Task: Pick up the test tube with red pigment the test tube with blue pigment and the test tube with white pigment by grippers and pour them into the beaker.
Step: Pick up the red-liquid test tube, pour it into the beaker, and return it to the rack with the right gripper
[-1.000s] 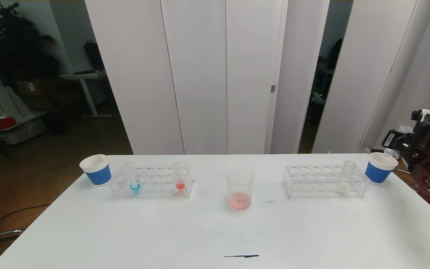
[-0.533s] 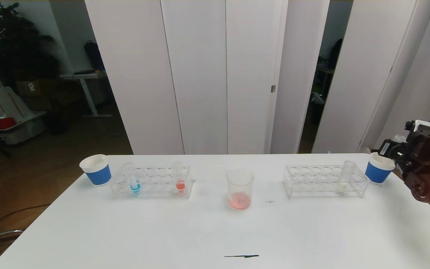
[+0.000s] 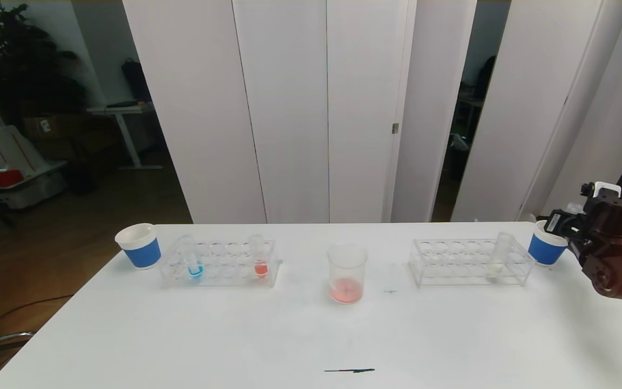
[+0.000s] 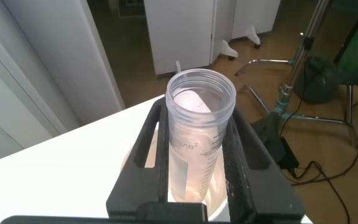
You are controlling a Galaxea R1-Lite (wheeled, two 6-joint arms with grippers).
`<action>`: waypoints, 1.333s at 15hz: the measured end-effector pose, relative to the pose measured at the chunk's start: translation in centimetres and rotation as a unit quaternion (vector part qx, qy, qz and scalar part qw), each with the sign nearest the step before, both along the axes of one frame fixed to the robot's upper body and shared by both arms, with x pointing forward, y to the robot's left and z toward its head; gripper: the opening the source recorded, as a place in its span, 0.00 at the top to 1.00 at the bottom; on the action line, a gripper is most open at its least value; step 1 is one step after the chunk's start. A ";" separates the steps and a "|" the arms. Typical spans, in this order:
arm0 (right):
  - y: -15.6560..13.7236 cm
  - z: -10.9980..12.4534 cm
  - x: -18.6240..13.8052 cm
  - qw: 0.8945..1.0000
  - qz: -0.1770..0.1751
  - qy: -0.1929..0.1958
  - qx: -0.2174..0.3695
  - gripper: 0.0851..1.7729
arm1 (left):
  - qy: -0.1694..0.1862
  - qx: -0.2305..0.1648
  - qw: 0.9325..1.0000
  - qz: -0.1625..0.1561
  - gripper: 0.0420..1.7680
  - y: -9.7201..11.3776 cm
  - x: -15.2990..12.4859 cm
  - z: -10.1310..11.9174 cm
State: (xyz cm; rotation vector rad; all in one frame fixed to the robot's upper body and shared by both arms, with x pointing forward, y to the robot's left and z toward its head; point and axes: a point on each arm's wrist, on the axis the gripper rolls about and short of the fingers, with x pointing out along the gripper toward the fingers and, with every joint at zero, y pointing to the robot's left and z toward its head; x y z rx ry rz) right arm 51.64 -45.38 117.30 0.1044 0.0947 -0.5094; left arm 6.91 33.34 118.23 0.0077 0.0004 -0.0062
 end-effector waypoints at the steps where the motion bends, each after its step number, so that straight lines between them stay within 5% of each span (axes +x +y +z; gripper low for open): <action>1: 0.0 -0.1 0.0 1.000 0.000 0.001 0.000 0.71 | 0.000 0.000 1.000 0.000 0.01 0.0 0.0 0.0; 3: 0.1 -0.2 0.0 1.000 0.001 0.003 0.001 0.55 | 0.000 0.000 1.000 0.000 0.01 0.0 0.0 0.0; 5: 0.1 -0.3 0.0 1.000 0.002 0.005 0.001 0.14 | 0.000 0.000 1.000 0.000 0.01 0.0 0.0 0.0; 6: 0.2 -0.4 0.0 1.000 0.002 0.006 0.001 0.03 | 0.000 0.000 1.000 0.000 0.01 0.0 0.0 0.0; 15: 0.2 0.8 -0.2 1.000 0.009 0.003 -0.015 0.01 | 0.000 0.000 1.000 0.000 0.01 0.0 0.0 0.0; 20: 1.2 7.1 -1.9 0.999 0.037 -0.010 -0.036 0.01 | 0.000 0.000 1.000 0.000 0.01 0.0 0.0 0.0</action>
